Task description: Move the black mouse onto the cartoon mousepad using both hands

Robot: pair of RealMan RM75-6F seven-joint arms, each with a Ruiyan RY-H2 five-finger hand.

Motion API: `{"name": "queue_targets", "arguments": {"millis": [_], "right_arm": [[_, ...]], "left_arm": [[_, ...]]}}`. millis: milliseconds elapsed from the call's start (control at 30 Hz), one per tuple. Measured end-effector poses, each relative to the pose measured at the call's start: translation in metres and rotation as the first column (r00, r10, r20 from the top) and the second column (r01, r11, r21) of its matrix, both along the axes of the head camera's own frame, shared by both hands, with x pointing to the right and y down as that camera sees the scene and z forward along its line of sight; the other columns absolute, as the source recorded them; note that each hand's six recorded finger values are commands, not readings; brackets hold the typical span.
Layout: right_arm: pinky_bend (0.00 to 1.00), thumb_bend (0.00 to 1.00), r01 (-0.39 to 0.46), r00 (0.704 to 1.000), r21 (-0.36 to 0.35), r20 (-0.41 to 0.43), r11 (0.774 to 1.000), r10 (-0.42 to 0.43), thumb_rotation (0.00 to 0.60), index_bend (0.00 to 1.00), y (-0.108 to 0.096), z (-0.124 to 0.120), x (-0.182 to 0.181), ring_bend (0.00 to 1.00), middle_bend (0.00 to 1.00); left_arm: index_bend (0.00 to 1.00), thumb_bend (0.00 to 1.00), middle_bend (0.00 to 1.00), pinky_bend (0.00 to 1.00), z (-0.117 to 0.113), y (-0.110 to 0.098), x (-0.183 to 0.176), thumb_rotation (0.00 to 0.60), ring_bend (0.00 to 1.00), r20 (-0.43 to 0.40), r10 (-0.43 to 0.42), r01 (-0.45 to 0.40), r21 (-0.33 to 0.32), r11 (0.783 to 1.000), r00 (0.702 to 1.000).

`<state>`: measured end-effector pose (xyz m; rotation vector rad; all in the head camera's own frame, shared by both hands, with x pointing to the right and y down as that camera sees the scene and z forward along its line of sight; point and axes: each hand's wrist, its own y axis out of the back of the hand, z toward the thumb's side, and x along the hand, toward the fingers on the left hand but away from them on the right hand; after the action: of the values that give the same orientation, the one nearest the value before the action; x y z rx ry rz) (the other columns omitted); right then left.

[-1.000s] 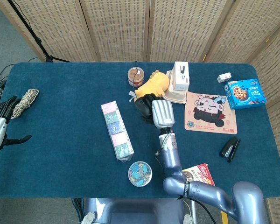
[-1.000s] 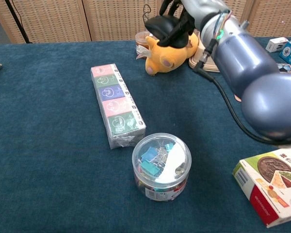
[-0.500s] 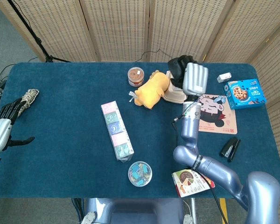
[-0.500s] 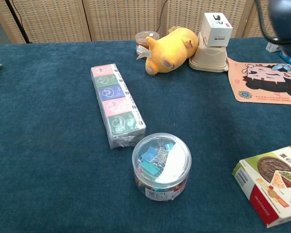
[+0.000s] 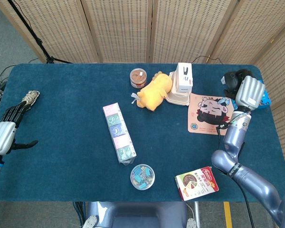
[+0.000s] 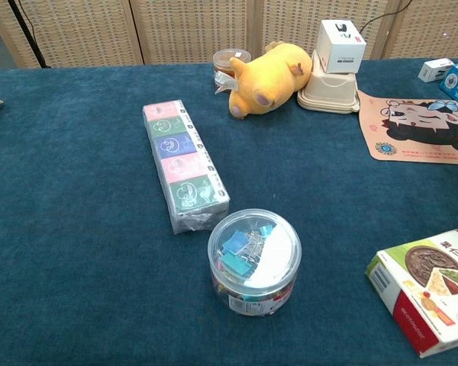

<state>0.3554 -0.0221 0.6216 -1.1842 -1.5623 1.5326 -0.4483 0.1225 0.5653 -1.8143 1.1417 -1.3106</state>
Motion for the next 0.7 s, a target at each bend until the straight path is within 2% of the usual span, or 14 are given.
{"name": "queue_targets", "arguments": {"millis": [200,367,700], "right_arm": [[0.58,0.74,0.042,0.999,-0.104,0.000,0.994,-0.042,0.600,0.49,0.027,0.034,-0.003,0.50,0.49],[0.58,0.74,0.040,0.999,-0.160,0.010,0.986,-0.039,0.600,0.49,0.040,0.056,-0.003,0.50,0.49],[0.58,0.74,0.030,0.998,-0.231,0.057,0.972,-0.017,0.600,0.49,0.057,0.094,-0.009,0.50,0.49]], "left_arm": [[0.00,0.08,0.00,0.00,0.000,0.000,0.000,0.600,0.00,0.002,-0.004,0.004,0.000,1.000,1.000],[0.00,0.08,0.00,0.00,-0.001,0.000,-0.002,0.600,0.00,0.000,-0.010,0.010,0.003,1.000,1.000],[0.00,0.08,0.00,0.00,0.000,-0.001,-0.004,0.600,0.00,0.001,-0.016,0.016,0.000,1.000,1.000]]}}
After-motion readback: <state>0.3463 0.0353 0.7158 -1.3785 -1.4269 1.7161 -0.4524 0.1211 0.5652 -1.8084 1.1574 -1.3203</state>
